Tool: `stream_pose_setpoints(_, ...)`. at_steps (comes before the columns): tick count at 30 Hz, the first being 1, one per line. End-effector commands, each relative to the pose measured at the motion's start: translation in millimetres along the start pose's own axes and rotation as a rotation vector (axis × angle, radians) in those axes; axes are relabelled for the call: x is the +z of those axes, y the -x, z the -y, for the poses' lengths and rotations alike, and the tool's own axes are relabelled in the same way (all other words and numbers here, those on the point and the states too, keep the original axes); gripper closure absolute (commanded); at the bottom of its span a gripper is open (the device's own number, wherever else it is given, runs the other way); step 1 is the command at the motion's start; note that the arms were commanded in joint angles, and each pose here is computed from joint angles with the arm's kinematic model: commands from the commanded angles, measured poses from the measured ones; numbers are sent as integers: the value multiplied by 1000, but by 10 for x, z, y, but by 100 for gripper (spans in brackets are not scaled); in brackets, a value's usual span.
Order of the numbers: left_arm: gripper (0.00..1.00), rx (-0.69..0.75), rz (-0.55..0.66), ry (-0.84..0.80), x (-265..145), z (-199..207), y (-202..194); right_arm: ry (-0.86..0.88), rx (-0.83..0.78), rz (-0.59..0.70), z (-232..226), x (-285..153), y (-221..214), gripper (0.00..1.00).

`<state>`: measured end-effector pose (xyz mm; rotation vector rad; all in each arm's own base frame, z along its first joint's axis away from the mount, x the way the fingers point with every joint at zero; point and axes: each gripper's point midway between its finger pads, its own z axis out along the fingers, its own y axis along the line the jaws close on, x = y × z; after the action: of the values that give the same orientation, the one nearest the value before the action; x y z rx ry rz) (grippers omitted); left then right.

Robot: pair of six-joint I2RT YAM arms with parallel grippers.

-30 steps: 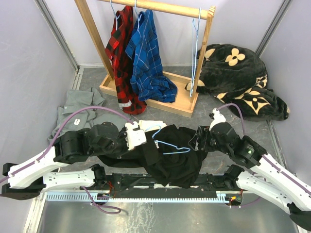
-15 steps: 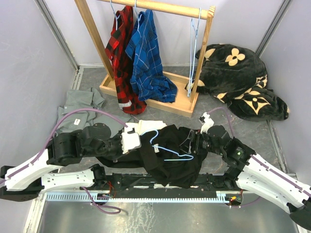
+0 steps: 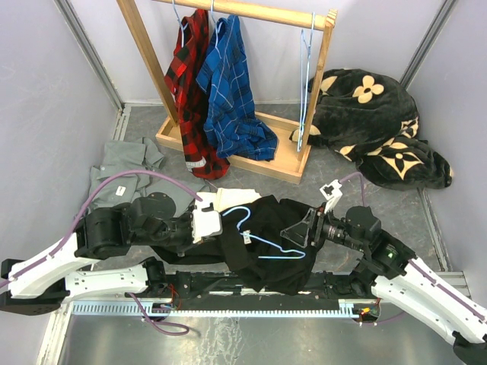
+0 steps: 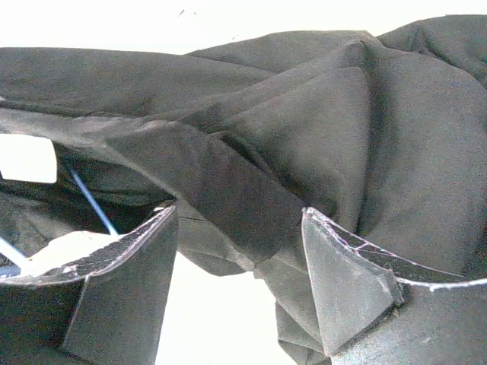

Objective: Place the shirt on the hanger

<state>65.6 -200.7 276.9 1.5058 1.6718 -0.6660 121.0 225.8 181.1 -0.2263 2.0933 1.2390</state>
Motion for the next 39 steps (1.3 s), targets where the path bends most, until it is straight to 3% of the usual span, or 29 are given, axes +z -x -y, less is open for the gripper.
stream_pose_setpoints(1, 97, 37, 84, -24, -66, 27, 219, 100, -42, 8, -176, -42, 9, 26)
stream_pose_setpoints(12, 97, 41, 92, -12, -35, -5, 274, 143, -35, -108, -182, 206, -160, 33)
stream_pose_setpoints(28, 97, 38, 110, 29, -34, -82, 339, 227, 30, 33, -170, 437, -218, 46)
stream_pose_setpoints(30, 97, 37, 115, 33, -42, -88, 346, 233, 37, 40, -181, 456, -213, 52)
stream_pose_setpoints(35, 97, 33, 118, 56, -58, -124, 345, 184, 59, 64, -80, 475, -206, 83)
stream_pose_setpoints(38, 97, 25, 121, 74, -94, -148, 331, 78, 63, 84, 106, 424, -192, 100)
stream_pose_setpoints(39, 97, 23, 123, 81, -109, -155, 324, 31, 61, 90, 188, 388, -188, 100)
